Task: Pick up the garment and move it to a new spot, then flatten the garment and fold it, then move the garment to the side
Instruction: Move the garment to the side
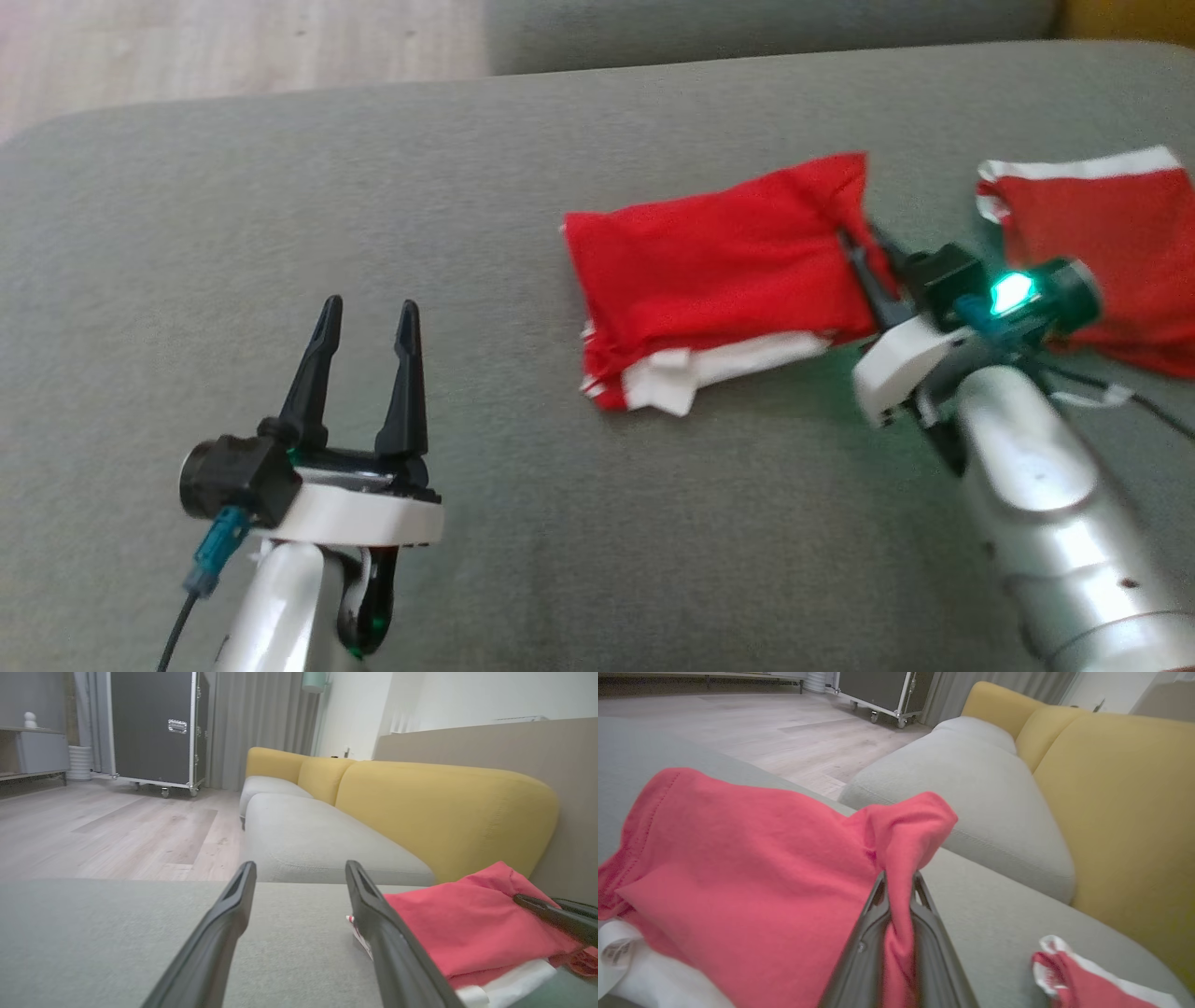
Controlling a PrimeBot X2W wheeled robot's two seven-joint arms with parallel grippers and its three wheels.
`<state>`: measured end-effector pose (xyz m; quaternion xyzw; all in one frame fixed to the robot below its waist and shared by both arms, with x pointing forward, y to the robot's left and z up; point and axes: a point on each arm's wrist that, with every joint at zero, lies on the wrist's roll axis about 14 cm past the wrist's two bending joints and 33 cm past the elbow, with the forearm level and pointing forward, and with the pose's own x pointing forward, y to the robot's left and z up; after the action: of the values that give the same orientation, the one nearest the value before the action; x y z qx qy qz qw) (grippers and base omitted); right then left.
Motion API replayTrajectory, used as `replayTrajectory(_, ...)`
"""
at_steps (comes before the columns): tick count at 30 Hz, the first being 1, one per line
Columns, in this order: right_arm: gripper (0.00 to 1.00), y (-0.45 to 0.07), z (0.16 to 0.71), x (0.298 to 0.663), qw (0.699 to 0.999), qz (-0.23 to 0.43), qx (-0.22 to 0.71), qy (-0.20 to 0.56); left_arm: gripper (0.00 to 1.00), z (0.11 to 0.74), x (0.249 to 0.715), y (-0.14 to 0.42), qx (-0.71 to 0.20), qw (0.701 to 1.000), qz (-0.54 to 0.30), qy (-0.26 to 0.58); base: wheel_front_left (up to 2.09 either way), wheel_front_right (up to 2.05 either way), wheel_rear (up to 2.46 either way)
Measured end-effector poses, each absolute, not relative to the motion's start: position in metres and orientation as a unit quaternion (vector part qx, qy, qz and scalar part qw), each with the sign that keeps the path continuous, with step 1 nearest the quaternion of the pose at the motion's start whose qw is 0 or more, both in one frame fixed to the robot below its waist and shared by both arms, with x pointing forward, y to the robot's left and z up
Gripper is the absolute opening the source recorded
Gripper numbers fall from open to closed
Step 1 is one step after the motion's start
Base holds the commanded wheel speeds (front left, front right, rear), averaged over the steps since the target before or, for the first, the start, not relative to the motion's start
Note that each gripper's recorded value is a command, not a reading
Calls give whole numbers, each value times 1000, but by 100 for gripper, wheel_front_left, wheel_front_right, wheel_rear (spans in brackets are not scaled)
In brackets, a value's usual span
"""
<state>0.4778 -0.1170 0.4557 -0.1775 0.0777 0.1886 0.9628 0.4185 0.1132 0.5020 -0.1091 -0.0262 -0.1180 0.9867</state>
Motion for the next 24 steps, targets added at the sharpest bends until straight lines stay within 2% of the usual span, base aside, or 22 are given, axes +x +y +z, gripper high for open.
replayTrajectory(9, 0, -196, 475, 481, 950, 133, -271, 77, 100, 503, 435, 73, -114, 978, -174, -28, 0, 0, 0)
replayTrajectory(14, 0, -253, 491, 486, 929, 97, -344, 94, 100, 501, 452, 57, -119, 974, -192, -29, 0, 0, 0)
replayTrajectory(24, 0, -348, 480, 479, 891, 34, -407, 198, 100, 480, 468, 48, -124, 972, -201, -8, 0, 0, 0)
